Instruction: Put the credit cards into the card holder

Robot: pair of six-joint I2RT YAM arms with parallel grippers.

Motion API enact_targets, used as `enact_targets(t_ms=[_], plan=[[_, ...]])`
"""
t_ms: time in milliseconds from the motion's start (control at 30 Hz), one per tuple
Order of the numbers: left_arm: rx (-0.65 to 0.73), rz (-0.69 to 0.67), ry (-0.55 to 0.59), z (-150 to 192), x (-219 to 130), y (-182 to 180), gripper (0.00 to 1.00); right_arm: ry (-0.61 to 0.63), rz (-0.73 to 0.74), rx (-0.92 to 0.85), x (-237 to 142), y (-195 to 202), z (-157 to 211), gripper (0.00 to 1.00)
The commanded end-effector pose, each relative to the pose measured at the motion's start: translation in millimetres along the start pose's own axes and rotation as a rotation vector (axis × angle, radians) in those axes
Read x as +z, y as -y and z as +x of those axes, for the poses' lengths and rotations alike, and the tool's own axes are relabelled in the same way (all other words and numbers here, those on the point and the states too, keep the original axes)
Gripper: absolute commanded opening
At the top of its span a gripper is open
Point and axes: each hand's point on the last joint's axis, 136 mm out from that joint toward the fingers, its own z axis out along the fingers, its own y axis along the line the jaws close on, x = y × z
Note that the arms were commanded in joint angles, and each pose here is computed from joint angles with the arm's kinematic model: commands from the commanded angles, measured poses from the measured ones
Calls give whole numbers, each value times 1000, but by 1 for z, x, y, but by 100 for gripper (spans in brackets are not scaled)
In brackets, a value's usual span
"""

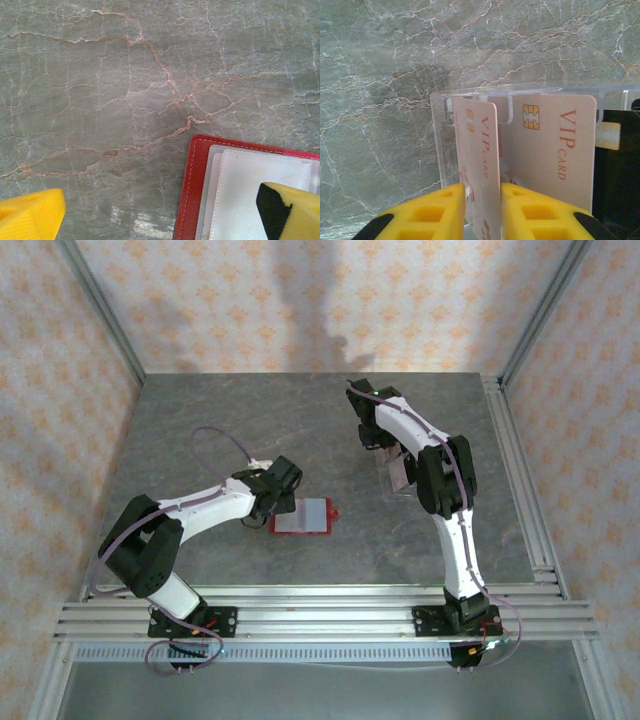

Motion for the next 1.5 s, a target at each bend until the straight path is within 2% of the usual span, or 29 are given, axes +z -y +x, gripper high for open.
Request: enact_targets(t_ms=[0, 533, 1467], plan=[[-6, -11, 12, -4, 1, -4, 100, -3, 6, -2, -5, 6, -1, 23], [-8, -9, 9, -5, 2, -3, 100, 9, -35, 21, -12, 7, -6, 16], [-10, -7, 0, -1, 5, -2, 100, 45, -72, 47, -27, 7, -17, 17]])
